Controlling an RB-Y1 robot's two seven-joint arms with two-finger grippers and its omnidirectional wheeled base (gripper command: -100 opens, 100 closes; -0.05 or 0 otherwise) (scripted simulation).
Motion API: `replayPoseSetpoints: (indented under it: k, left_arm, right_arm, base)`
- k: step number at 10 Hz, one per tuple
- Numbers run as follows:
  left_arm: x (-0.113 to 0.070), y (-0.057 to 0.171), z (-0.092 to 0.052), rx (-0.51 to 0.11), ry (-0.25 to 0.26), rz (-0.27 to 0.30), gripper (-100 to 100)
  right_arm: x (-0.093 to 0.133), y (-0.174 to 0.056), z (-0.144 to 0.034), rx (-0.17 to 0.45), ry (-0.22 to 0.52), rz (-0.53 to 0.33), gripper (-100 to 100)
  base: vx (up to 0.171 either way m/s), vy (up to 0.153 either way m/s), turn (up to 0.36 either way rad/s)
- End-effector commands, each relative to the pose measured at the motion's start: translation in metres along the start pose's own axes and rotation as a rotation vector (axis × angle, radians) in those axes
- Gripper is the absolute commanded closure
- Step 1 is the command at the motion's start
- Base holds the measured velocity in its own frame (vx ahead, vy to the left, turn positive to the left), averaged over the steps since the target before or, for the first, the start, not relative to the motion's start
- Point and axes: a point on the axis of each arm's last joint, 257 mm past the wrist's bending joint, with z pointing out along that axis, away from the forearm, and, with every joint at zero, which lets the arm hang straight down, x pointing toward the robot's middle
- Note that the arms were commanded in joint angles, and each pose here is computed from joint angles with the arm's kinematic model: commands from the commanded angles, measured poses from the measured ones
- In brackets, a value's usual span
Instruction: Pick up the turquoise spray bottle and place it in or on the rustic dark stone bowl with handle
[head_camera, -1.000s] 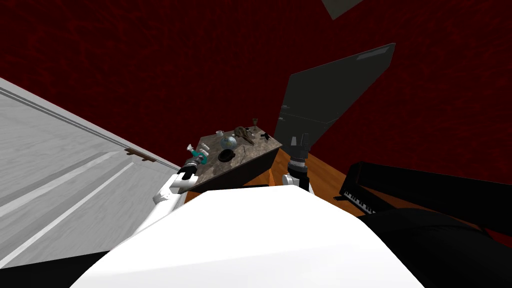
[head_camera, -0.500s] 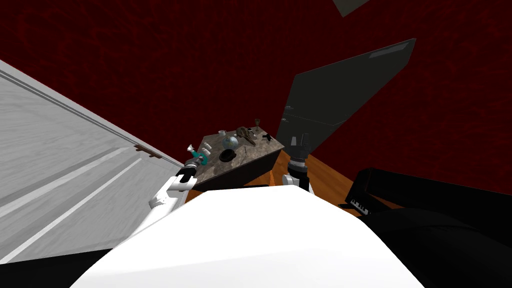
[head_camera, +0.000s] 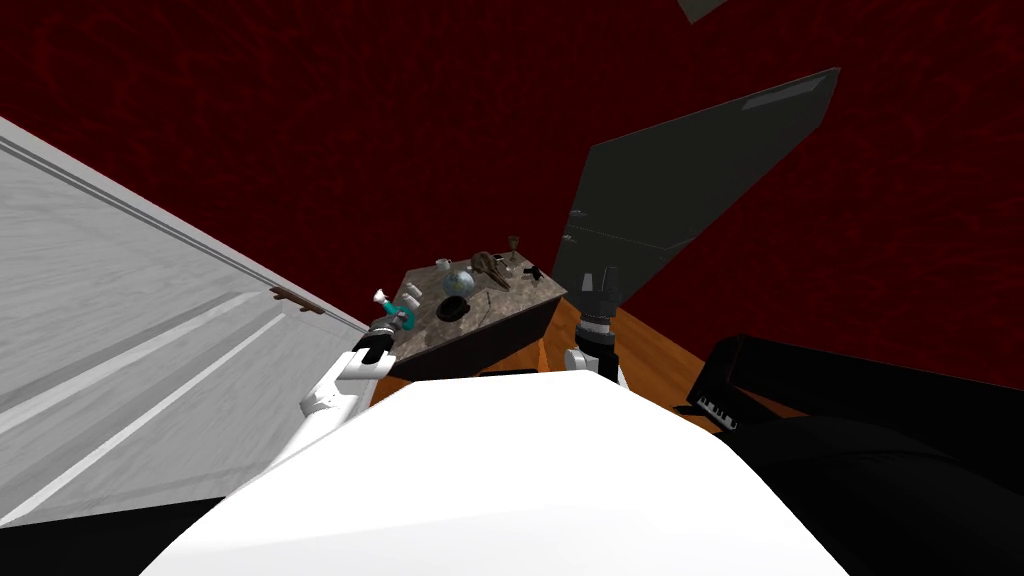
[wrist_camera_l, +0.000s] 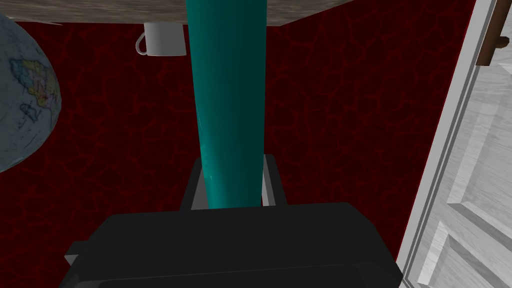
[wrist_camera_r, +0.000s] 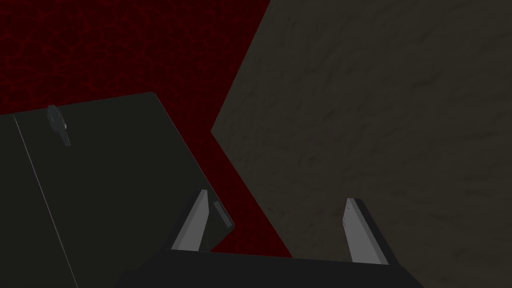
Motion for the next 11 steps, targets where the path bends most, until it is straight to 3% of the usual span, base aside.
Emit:
replayPoseSetpoints:
  k: [1, 11]
  left_arm:
    - [0.003, 0.003, -0.002, -0.021, 0.012, -0.002, 100]
    - [-0.01, 0.017, -0.013, -0.142, 0.029, -0.009, 100]
  right_arm:
    - [0.0, 0.0, 0.0, 0.0, 0.0, 0.0, 0]
    - [0.0, 0.0, 0.0, 0.0, 0.0, 0.0, 0]
  base:
    - [-0.083, -0.076, 0.018]
    - [-0.078, -0.078, 0.019]
